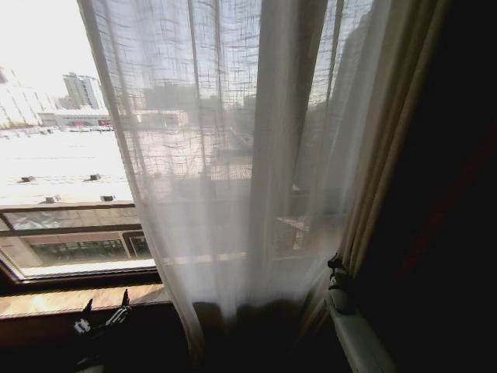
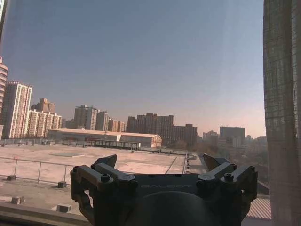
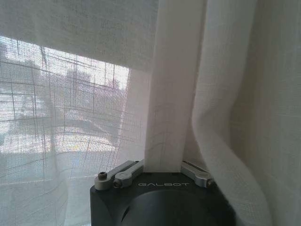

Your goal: Open the curtains by pulling them apart, changing their state from closed to fully open.

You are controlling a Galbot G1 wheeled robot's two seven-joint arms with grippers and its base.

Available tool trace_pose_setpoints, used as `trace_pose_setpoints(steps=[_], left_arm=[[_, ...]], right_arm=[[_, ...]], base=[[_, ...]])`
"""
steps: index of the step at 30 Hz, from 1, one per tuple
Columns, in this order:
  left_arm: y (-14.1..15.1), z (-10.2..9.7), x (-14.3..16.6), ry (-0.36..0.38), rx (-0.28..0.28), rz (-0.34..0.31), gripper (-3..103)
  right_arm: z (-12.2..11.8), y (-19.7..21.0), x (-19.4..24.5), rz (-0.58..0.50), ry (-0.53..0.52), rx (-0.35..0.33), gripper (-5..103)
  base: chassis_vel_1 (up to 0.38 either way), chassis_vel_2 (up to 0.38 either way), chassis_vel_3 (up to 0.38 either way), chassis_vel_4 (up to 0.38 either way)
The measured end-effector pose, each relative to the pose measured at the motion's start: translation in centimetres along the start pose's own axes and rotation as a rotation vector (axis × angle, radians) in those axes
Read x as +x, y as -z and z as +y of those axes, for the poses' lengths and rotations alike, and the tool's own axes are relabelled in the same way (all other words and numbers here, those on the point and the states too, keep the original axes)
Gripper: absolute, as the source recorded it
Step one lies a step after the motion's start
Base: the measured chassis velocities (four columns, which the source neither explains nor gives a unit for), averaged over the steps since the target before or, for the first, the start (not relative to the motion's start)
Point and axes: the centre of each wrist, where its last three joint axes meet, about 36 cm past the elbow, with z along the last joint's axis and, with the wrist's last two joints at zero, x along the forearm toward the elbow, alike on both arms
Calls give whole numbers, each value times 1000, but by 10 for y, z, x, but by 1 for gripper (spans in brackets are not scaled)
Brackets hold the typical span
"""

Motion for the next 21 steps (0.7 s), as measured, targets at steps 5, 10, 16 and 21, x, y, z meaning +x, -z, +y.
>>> trace_pose_setpoints(steps=[5, 10, 16, 21], left_arm=[[0, 0, 0, 0, 0, 0, 100], [0, 0, 0, 0, 0, 0, 100], [0, 0, 0, 0, 0, 0, 100], [0, 0, 0, 0, 0, 0, 100]], right_arm=[[3, 20, 31, 0, 274, -112, 14], [9, 37, 72, -56, 516, -190, 36], [8, 38, 96, -140, 584, -203, 52], [-6, 34, 119, -167, 594, -160, 74]], base=[[0, 0, 0, 0], [0, 0, 0, 0], [0, 0, 0, 0], [0, 0, 0, 0]])
